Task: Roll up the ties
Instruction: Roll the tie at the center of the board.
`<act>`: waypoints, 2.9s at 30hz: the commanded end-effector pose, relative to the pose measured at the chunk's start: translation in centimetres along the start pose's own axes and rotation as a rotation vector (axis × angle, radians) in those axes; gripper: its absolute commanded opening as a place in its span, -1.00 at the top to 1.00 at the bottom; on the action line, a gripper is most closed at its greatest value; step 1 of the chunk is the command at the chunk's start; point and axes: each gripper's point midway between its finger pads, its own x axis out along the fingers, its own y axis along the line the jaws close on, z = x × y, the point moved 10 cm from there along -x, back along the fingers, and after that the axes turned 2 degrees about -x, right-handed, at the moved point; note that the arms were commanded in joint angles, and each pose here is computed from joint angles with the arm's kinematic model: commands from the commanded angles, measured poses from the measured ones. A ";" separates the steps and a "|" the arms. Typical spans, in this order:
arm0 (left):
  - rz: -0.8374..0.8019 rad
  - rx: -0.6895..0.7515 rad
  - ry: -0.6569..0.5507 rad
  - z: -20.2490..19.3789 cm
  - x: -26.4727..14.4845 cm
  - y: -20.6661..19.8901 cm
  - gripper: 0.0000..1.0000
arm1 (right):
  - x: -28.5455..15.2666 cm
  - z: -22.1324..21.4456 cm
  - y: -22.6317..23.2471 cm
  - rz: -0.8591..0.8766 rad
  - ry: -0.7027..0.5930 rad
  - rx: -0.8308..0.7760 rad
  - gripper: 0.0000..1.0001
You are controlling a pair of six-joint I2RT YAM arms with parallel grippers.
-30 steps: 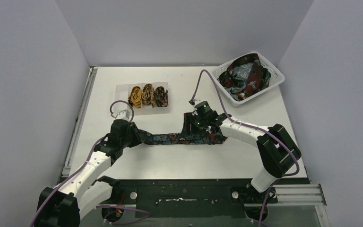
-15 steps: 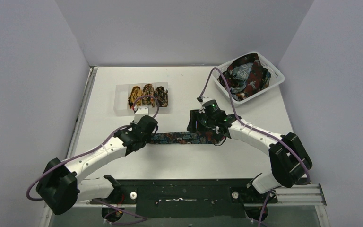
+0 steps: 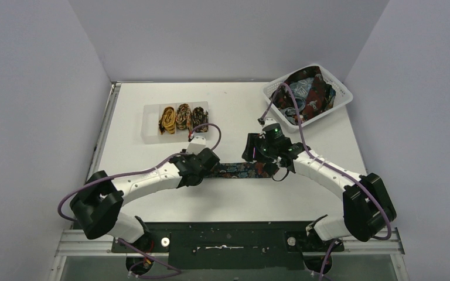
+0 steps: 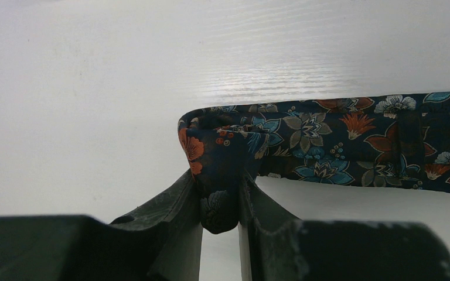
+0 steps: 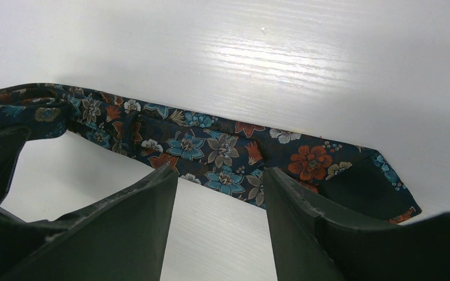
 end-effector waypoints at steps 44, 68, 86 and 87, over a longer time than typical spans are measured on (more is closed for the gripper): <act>0.116 0.221 -0.033 -0.6 0.1 -8.5 -0.19 | -1.6 0.3 -3.9 -0.060 -0.059 0.166 -0.37; -0.398 -0.701 -0.038 2.0 -2.9 6.6 -0.72 | 0.7 -0.1 6.1 0.394 -0.307 -0.671 -0.96; -0.383 -0.897 0.134 -2.5 -0.7 11.3 -0.83 | 8.2 -1.7 13.6 0.741 -0.175 -1.204 -1.00; -0.383 -0.895 0.136 -2.5 -0.7 11.3 -0.82 | 8.5 -1.8 13.8 0.747 -0.161 -1.202 -1.00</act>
